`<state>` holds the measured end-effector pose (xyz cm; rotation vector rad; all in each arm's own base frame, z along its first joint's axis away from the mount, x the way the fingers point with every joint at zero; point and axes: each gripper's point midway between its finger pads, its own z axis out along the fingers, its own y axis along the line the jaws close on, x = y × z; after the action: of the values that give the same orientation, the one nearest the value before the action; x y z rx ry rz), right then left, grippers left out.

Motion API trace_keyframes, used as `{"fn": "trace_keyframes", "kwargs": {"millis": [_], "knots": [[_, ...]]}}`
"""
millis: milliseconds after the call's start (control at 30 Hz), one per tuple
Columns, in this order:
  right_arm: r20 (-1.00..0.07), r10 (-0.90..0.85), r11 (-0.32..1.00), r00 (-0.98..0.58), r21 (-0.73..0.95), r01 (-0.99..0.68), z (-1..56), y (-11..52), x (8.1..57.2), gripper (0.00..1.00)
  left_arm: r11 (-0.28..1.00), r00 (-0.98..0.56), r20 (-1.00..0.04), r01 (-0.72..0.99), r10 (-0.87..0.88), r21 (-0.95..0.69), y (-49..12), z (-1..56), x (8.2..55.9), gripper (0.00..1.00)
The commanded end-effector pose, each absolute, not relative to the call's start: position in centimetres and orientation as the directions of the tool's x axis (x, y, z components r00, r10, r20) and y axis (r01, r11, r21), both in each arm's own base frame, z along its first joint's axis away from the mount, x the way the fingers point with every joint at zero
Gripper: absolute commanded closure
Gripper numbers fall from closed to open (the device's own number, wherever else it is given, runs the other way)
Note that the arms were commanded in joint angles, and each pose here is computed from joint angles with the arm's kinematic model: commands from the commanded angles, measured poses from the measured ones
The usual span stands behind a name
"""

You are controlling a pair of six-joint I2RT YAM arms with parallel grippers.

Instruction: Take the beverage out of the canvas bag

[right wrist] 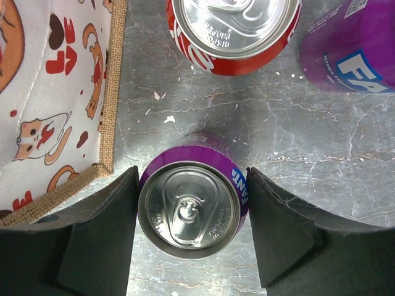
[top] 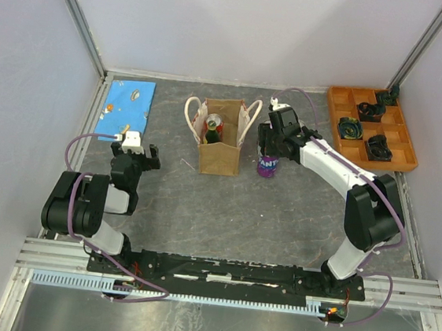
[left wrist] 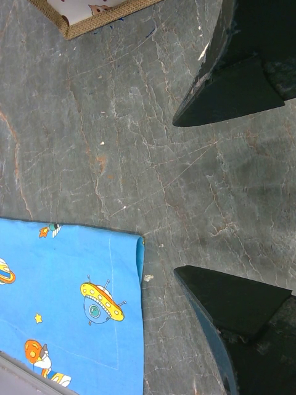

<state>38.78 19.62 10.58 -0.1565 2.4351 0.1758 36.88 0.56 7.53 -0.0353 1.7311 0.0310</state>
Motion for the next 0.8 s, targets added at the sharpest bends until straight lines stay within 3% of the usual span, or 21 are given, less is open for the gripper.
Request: {"fn": "trace_keyframes", "kwargs": {"millis": [0, 133, 400, 600, 767], "knots": [[-0.712, -0.018, 0.977, -0.702, 0.136, -0.163, 12.7, 20.7, 40.4, 0.79, 0.999, -0.108, -0.994, -0.044, -0.015, -0.01, 0.6, 9.1, 37.7, 0.01], [-0.705, -0.022, 0.981, -0.709, 0.123, -0.152, 12.4, 20.5, 40.3, 0.34, 0.999, -0.107, -0.994, -0.043, -0.014, -0.009, 0.5, 9.1, 37.8, 0.01], [-0.755, -0.048, 0.987, -0.654, 0.066, -0.149, 16.5, 19.1, 40.4, 0.04, 0.999, -0.109, -0.994, -0.044, -0.014, -0.009, 0.6, 9.1, 37.8, 0.01], [-0.844, -0.053, 0.985, -0.534, 0.044, -0.167, 23.6, 18.4, 40.6, 0.02, 0.999, -0.108, -0.994, -0.045, -0.014, -0.009, 0.6, 9.1, 37.8, 0.01], [-0.913, -0.04, 0.978, -0.406, 0.048, -0.204, 30.1, 18.7, 40.9, 0.06, 0.999, -0.109, -0.994, -0.045, -0.014, -0.009, 0.6, 9.1, 37.8, 0.01]]}}
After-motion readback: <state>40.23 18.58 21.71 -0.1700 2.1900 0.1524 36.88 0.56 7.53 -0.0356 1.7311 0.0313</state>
